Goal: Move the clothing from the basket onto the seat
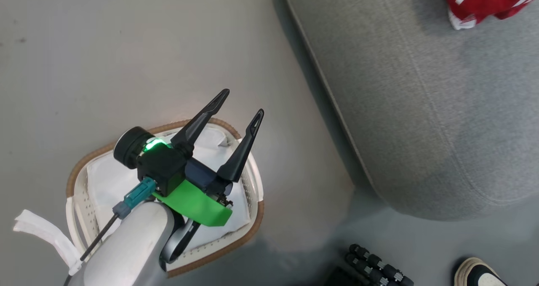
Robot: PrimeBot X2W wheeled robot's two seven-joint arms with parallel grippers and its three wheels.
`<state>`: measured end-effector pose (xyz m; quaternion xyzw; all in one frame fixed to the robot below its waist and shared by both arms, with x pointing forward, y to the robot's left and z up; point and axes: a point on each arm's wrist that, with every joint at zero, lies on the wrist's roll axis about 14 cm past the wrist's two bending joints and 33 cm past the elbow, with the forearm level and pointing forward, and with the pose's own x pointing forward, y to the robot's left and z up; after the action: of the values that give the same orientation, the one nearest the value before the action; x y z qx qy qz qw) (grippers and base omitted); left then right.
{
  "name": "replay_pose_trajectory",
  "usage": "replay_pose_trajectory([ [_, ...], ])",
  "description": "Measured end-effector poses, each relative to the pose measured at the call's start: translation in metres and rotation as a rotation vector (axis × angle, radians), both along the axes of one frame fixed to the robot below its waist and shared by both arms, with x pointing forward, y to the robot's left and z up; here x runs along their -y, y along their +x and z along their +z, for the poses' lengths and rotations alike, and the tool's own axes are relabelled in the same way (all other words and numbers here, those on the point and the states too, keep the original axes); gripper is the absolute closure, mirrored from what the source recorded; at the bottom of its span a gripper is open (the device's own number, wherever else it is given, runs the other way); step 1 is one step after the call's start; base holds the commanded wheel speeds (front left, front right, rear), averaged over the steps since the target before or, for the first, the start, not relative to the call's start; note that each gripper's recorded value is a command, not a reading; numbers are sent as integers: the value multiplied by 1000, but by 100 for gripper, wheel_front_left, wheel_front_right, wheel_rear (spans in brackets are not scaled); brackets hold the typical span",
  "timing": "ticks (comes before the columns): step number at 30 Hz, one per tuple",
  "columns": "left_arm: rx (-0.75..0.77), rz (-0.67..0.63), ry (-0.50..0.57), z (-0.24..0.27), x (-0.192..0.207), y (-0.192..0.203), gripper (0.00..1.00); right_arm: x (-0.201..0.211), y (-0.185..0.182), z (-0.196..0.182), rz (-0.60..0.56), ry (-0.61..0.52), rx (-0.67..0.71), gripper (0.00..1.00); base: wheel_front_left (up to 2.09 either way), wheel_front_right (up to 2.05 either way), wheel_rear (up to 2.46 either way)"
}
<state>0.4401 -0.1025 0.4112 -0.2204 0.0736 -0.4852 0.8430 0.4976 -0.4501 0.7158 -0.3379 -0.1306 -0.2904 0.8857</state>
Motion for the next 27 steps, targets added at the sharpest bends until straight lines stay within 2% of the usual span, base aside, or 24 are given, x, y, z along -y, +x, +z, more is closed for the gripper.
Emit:
replay_pose_trajectory([
  [4, -37, 25, 25, -20, -13, 5, 0, 18, 8, -33, -78, 61, -38, 100, 0, 0, 0],
  [13, -102, 70, 56, -58, -32, 15, 0, 19, 27, -181, -122, 301, -237, 100, 0, 0, 0],
  [18, -127, 101, 82, -70, -44, 18, 0, 12, 22, -242, -141, 387, -334, 100, 0, 0, 0],
  [19, -130, 109, 86, -71, -47, 19, 0, 10, 20, -252, -140, 405, -343, 87, 0, 0, 0],
  [20, -129, 115, 91, -71, -49, 20, 0, 6, 19, -260, -136, 421, -350, 57, 0, 0, 0],
  [21, -127, 119, 93, -71, -50, 21, 0, 5, 17, -263, -136, 435, -348, 21, 0, 0, 0],
  [22, -125, 123, 97, -70, -51, 22, 0, 5, 15, -264, -135, 448, -334, 0, 0, 0, 0],
  [27, -104, 127, 102, -59, -50, 22, 0, 7, 4, -261, -120, 473, -290, 0, 0, 0, 0],
])
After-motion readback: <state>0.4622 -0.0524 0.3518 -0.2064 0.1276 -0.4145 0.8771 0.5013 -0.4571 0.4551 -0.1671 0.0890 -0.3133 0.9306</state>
